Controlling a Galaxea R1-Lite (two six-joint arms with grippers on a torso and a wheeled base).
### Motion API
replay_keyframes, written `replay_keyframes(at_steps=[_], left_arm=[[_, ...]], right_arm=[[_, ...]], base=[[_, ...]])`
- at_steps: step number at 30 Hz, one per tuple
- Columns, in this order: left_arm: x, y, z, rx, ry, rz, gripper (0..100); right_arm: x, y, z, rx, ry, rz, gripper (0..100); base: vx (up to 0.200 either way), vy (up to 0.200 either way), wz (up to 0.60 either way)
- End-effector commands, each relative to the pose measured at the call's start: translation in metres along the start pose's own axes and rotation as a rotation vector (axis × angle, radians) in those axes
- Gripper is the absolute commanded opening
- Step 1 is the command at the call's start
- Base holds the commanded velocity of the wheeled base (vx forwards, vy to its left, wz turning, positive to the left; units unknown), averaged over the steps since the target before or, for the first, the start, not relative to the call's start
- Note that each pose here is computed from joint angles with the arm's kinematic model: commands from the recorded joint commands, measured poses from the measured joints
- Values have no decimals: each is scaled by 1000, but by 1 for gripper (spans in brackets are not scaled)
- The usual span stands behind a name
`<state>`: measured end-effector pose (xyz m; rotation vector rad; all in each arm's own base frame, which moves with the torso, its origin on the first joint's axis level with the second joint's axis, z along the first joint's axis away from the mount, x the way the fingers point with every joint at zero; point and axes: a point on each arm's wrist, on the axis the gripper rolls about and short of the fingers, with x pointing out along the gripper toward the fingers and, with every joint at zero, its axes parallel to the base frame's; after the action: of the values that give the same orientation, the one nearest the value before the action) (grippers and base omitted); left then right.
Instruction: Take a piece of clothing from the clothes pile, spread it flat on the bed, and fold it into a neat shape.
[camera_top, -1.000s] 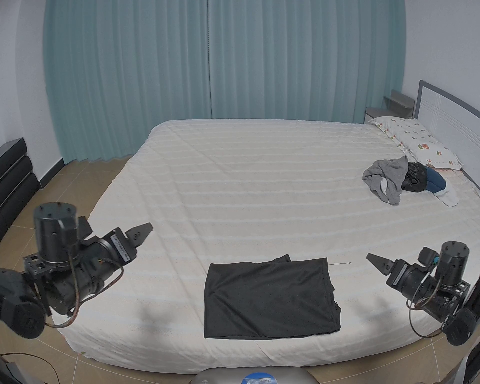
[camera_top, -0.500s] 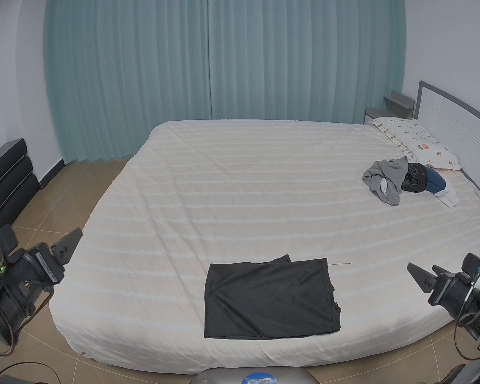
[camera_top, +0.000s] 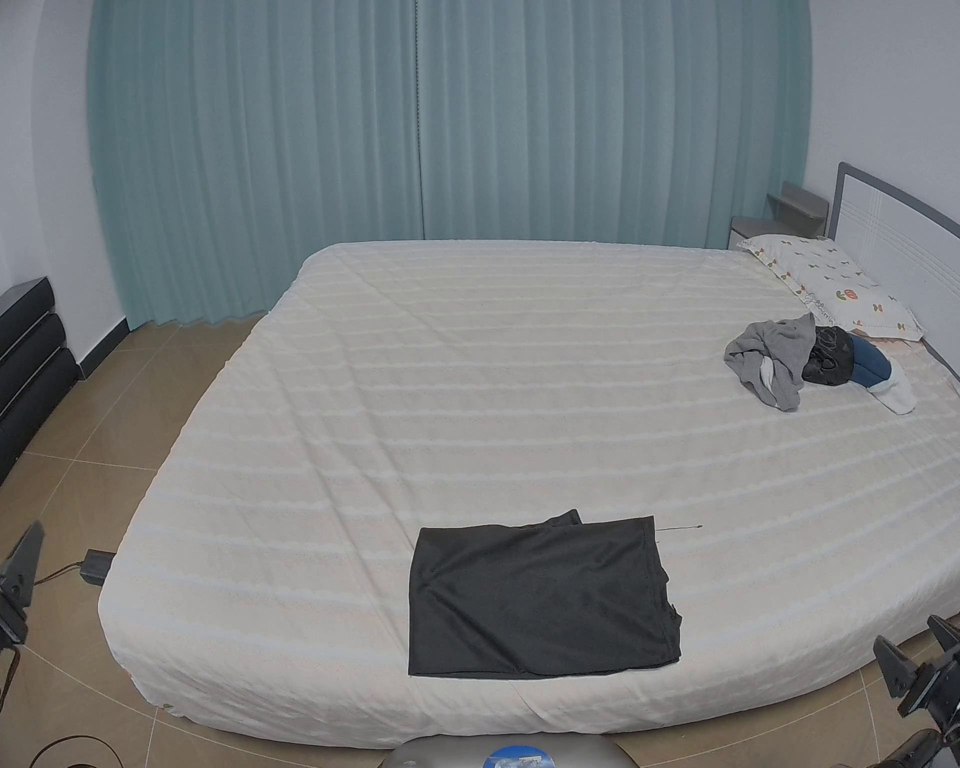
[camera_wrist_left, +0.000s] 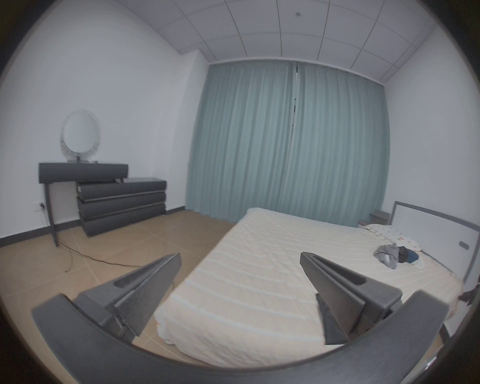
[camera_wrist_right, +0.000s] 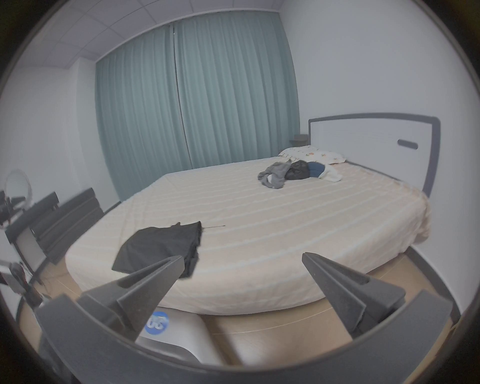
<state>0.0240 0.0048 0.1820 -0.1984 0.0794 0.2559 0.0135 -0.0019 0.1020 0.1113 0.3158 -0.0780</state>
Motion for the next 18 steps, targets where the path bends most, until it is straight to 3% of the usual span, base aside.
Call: replay_keyframes(at_steps=[1, 7, 13, 18], left_arm=[[-48, 30, -27, 32, -178, 163, 100], [-52, 34, -58, 90, -212, 257, 100], [-42, 35, -89, 101, -184, 174, 100], [-37, 33, -94, 93, -235, 84, 100]], right_arm=[[-41, -7, -27, -112, -242, -73, 100], [-36, -7, -30, -98, -261, -94, 100], [-29, -7, -29, -136, -390, -90, 100], [-29, -7, -28, -171, -396, -95, 100]], base=[[0, 0, 0], [0, 0, 0], [0, 0, 0], [0, 0, 0]])
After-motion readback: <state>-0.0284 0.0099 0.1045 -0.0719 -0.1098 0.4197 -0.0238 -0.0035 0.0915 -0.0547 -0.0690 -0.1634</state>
